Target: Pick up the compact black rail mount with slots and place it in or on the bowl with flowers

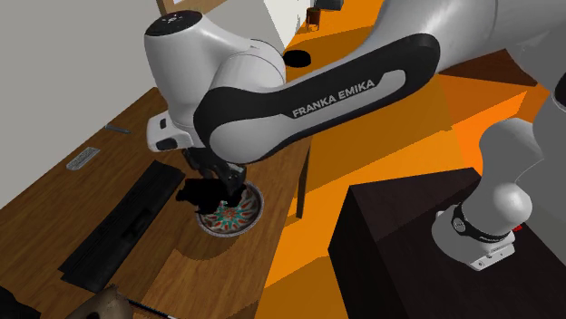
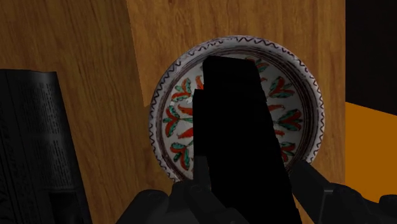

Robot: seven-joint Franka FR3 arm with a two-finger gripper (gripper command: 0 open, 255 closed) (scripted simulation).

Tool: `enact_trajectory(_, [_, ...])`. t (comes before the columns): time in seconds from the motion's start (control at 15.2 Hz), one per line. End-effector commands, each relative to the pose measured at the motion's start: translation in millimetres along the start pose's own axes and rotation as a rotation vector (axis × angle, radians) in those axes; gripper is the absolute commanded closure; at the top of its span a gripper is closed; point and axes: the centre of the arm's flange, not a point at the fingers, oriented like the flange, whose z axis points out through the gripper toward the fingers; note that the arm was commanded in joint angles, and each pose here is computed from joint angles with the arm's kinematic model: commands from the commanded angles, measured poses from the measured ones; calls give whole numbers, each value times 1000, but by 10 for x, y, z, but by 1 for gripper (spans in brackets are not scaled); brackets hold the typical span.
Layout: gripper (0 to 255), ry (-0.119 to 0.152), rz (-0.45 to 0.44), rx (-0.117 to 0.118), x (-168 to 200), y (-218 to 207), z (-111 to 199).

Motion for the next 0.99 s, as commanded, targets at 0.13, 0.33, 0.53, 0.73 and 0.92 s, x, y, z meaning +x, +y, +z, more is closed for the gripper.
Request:
enact_trajectory(0.13, [255,1,0,-1,-1,-10,216])
enact_trajectory(0.33, [255,1,0,-1,3,-18,374])
enact_trajectory(0.53, [255,1,0,-1,7,-27,547])
enact_trajectory(0.73, [255,1,0,-1,8,-27,547])
enact_trajectory(0.92, [255,1,0,-1,7,-27,547])
